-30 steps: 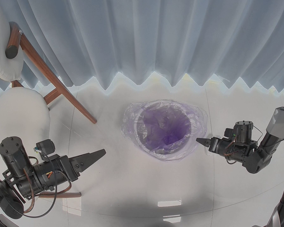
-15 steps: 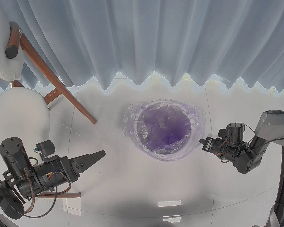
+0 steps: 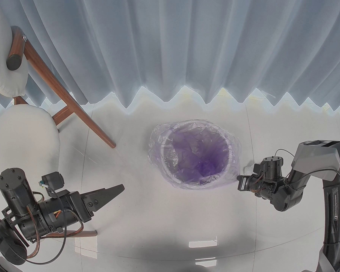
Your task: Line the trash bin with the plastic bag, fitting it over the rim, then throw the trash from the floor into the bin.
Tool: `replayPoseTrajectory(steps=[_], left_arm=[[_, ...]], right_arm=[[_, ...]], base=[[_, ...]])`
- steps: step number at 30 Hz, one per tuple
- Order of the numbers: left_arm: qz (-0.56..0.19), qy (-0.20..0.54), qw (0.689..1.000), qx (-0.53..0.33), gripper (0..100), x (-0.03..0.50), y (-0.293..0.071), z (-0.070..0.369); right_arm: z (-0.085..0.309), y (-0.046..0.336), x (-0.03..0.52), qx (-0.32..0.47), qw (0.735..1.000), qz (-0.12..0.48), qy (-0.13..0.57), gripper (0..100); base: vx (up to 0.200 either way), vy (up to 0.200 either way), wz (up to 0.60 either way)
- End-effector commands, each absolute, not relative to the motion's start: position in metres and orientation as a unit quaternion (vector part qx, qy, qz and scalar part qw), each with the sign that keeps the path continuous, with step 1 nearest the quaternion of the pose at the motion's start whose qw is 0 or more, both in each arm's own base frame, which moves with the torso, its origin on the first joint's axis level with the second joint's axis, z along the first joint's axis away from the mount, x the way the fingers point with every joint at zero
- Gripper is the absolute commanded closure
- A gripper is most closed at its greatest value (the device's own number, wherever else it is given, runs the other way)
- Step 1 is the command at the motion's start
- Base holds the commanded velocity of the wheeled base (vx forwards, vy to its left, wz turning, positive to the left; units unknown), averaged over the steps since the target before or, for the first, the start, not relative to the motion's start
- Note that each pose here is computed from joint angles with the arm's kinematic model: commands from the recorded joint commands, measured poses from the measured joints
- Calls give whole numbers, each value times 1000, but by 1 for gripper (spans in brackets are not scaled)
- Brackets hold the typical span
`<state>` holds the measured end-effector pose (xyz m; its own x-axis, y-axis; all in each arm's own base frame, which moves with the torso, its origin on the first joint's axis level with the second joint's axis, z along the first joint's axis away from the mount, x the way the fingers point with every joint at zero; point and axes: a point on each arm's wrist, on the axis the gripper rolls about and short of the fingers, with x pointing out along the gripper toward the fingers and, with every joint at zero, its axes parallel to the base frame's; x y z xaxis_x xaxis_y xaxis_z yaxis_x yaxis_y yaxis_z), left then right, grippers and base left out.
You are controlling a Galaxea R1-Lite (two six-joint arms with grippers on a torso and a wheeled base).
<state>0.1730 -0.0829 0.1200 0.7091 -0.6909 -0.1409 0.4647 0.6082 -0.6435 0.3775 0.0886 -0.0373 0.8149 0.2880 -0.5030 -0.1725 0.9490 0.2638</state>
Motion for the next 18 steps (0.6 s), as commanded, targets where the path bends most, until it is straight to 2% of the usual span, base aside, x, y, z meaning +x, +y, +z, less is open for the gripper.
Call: replayPoseTrajectory(steps=[1, 7, 12, 13, 16, 18], left_arm=[[-330, 192, 876, -296, 0, 169, -81, 120], [-331, 187, 876, -295, 0, 167, -80, 122], [-331, 188, 876, -296, 0, 161, -78, 122], [-332, 189, 876, -296, 0, 161, -78, 121], [-331, 189, 875, -297, 0, 159, -77, 121], [-332, 187, 875, -297, 0, 158, -77, 122]], right_arm=[[-65, 91, 388, 78, 945, 123, 293, 100], [-68, 94, 398, 63, 940, 117, 315, 100], [-59, 93, 402, 65, 942, 114, 308, 100], [-55, 93, 402, 67, 944, 114, 304, 0], [-38, 93, 399, 78, 947, 115, 288, 0], [-7, 90, 385, 94, 953, 115, 264, 0]], base=[[0, 0, 0], [0, 0, 0], [0, 0, 0], [0, 0, 0], [0, 0, 0], [0, 0, 0]])
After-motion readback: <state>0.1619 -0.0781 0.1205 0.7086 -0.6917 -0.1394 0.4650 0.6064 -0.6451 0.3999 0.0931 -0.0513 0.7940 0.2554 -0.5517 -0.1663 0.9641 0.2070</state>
